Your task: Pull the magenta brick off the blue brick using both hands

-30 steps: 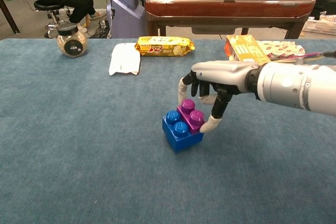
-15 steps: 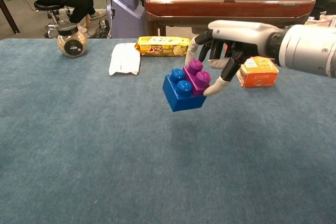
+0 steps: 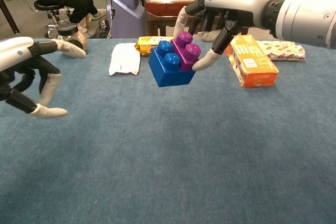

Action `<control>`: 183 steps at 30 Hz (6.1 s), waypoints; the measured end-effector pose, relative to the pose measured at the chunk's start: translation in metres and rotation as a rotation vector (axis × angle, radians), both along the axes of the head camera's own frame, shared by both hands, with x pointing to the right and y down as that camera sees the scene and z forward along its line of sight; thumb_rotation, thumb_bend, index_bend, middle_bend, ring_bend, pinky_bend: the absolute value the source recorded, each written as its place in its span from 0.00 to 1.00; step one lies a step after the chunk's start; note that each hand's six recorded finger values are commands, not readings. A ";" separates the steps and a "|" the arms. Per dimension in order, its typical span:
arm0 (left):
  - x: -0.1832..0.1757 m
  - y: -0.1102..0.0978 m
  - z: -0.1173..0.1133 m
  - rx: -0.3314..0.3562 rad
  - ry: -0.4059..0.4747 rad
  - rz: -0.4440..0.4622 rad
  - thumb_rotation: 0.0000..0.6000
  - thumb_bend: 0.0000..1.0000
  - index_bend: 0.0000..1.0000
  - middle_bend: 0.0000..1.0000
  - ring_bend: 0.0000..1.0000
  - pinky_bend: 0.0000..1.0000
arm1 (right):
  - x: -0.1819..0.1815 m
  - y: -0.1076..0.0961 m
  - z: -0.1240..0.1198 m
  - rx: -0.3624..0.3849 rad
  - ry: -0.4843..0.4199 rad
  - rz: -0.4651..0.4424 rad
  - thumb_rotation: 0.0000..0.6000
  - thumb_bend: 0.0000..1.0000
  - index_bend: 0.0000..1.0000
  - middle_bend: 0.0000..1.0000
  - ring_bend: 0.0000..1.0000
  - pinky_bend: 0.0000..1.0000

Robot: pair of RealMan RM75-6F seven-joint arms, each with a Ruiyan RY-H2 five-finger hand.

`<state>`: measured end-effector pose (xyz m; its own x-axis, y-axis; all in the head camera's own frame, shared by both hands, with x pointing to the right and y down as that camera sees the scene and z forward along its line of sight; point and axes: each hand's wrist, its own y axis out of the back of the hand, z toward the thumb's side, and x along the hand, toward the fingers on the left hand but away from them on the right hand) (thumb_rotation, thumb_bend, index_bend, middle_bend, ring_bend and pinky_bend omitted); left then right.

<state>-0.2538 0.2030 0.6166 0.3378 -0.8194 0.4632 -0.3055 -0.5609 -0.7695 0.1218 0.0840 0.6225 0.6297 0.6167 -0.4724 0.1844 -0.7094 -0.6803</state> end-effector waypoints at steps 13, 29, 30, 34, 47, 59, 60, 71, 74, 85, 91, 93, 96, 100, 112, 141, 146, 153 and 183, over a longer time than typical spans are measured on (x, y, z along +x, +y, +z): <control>0.039 -0.023 0.012 -0.164 0.067 -0.141 1.00 0.00 0.25 1.00 0.92 1.00 | -0.016 -0.001 0.002 0.010 -0.016 0.000 1.00 0.15 0.65 1.00 1.00 1.00; 0.068 -0.042 0.010 -0.340 0.161 -0.316 0.90 0.00 0.28 1.00 0.99 1.00 | -0.038 0.003 0.010 0.011 -0.057 -0.008 1.00 0.15 0.66 1.00 1.00 1.00; 0.069 -0.043 0.010 -0.346 0.170 -0.323 0.90 0.00 0.28 1.00 0.99 1.00 | -0.040 0.003 0.011 0.014 -0.059 -0.007 1.00 0.15 0.66 1.00 1.00 1.00; 0.072 -0.045 0.009 -0.352 0.179 -0.332 0.91 0.00 0.28 1.00 1.00 1.00 | -0.047 0.003 0.012 0.030 -0.076 0.005 1.00 0.15 0.67 1.00 1.00 1.00; 0.068 -0.044 0.016 -0.323 0.141 -0.340 1.00 0.00 0.29 1.00 1.00 1.00 | -0.060 0.007 0.014 0.027 -0.125 0.034 1.00 0.15 0.67 1.00 1.00 1.00; 0.066 -0.044 0.020 -0.327 0.165 -0.376 1.00 0.00 0.39 1.00 1.00 1.00 | -0.062 0.009 0.019 0.013 -0.129 0.043 1.00 0.15 0.68 1.00 1.00 1.00; 0.066 -0.044 0.020 -0.326 0.163 -0.377 1.00 0.00 0.40 1.00 1.00 1.00 | -0.063 0.009 0.020 0.011 -0.130 0.044 1.00 0.15 0.68 1.00 1.00 1.00; 0.067 -0.041 0.025 -0.328 0.170 -0.389 0.99 0.00 0.41 1.00 1.00 1.00 | -0.064 0.010 0.023 0.005 -0.135 0.055 1.00 0.15 0.68 1.00 1.00 1.00; 0.069 -0.041 0.024 -0.325 0.180 -0.394 0.99 0.00 0.41 1.00 1.00 1.00 | -0.066 0.011 0.024 0.003 -0.137 0.056 1.00 0.15 0.68 1.00 1.00 1.00; 0.068 -0.043 0.023 -0.298 0.210 -0.430 1.00 0.00 0.50 1.00 1.00 1.00 | -0.069 0.015 0.026 -0.011 -0.149 0.055 1.00 0.15 0.68 1.00 1.00 1.00; 0.067 -0.042 0.024 -0.294 0.197 -0.427 1.00 0.00 0.57 1.00 1.00 1.00 | -0.070 0.015 0.027 -0.019 -0.160 0.061 1.00 0.16 0.69 1.00 1.00 1.00; 0.066 -0.042 0.025 -0.294 0.193 -0.426 1.00 0.00 0.58 1.00 1.00 1.00 | -0.070 0.015 0.027 -0.020 -0.163 0.062 1.00 0.16 0.69 1.00 1.00 1.00; 0.066 -0.041 0.026 -0.295 0.189 -0.423 1.00 0.00 0.60 1.00 1.00 1.00 | -0.070 0.015 0.027 -0.022 -0.168 0.065 1.00 0.18 0.70 1.00 1.00 1.00; 0.066 -0.041 0.027 -0.288 0.184 -0.422 1.00 0.00 0.64 1.00 1.00 1.00 | -0.069 0.015 0.028 -0.030 -0.176 0.070 1.00 0.19 0.71 1.00 1.00 1.00; 0.068 -0.039 0.029 -0.286 0.165 -0.406 1.00 0.00 0.69 1.00 1.00 1.00 | -0.066 0.015 0.029 -0.071 -0.219 0.093 1.00 0.19 0.71 1.00 1.00 1.00; 0.059 -0.017 0.054 -0.340 0.106 -0.387 1.00 0.00 0.69 1.00 1.00 1.00 | -0.032 0.012 0.031 -0.101 -0.217 0.135 1.00 0.19 0.71 1.00 1.00 1.00; 0.056 -0.008 0.063 -0.364 0.074 -0.357 1.00 0.00 0.63 1.00 1.00 1.00 | -0.017 0.015 0.041 -0.075 -0.139 0.118 1.00 0.18 0.71 1.00 1.00 1.00; 0.053 -0.005 0.065 -0.320 0.009 -0.292 1.00 0.00 0.29 1.00 1.00 1.00 | 0.011 0.025 0.068 -0.068 0.012 0.082 1.00 0.01 0.44 1.00 1.00 1.00; -0.077 -0.013 0.005 0.085 -0.254 -0.083 1.00 0.00 0.16 0.27 0.25 0.40 | 0.164 0.035 -0.005 0.201 0.359 0.139 1.00 0.00 0.00 0.28 0.33 0.46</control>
<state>-0.3311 0.1896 0.6216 0.1498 -0.8789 0.4530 -0.1390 -0.4723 -0.8704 0.2859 0.1188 0.6172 0.3521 0.7861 -0.5081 -0.0043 -0.5415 -0.8407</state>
